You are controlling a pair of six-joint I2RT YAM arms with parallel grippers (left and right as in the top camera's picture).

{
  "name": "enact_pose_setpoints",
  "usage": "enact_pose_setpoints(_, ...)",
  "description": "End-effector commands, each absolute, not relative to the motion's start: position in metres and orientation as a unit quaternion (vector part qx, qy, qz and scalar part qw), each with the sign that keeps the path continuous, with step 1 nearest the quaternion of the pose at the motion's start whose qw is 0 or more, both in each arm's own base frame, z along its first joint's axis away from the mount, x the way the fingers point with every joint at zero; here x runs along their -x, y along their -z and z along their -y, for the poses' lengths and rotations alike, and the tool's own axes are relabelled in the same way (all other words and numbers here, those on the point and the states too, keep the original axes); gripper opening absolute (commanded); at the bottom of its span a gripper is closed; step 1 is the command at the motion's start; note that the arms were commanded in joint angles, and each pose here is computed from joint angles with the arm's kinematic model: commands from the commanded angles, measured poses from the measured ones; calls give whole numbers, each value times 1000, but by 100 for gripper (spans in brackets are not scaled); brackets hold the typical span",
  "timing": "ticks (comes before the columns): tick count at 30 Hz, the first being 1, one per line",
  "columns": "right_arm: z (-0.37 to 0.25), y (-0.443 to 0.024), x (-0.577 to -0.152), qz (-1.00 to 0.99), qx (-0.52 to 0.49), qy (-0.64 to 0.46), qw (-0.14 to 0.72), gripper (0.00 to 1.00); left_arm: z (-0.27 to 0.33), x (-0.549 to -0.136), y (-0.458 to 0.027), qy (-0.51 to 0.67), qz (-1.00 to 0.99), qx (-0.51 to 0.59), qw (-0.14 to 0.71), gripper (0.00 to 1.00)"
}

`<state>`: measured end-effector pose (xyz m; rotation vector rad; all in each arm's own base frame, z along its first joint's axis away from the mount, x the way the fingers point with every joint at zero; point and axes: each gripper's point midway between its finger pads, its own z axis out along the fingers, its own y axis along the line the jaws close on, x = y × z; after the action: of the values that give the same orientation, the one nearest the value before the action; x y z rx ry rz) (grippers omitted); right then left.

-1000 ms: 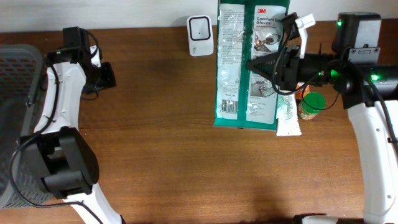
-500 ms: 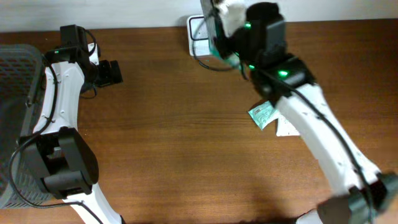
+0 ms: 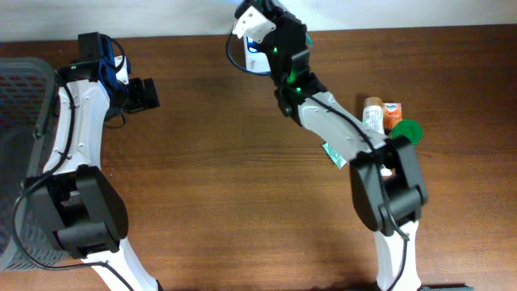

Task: Scan the item barcode
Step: 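Hold the glove package up in front of the scanner window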

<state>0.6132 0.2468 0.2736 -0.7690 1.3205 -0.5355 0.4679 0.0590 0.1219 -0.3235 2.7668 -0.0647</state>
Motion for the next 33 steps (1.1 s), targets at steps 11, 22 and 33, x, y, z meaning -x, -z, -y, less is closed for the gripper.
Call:
enact_pose_setpoints(11,-275,-178,-626,-511,499,335,614,4,-65,-472,-138,21,-974,114,197,99)
enact_pose_setpoints(22,-288,-178,-620,-506,505,334,614,4,-65,-472,-138,21,-974,114,197,99)
enact_pose_setpoints(33,-278,-230,-615,-542,424,296,663,4,-65,-472,-138,21,-974,114,197,100)
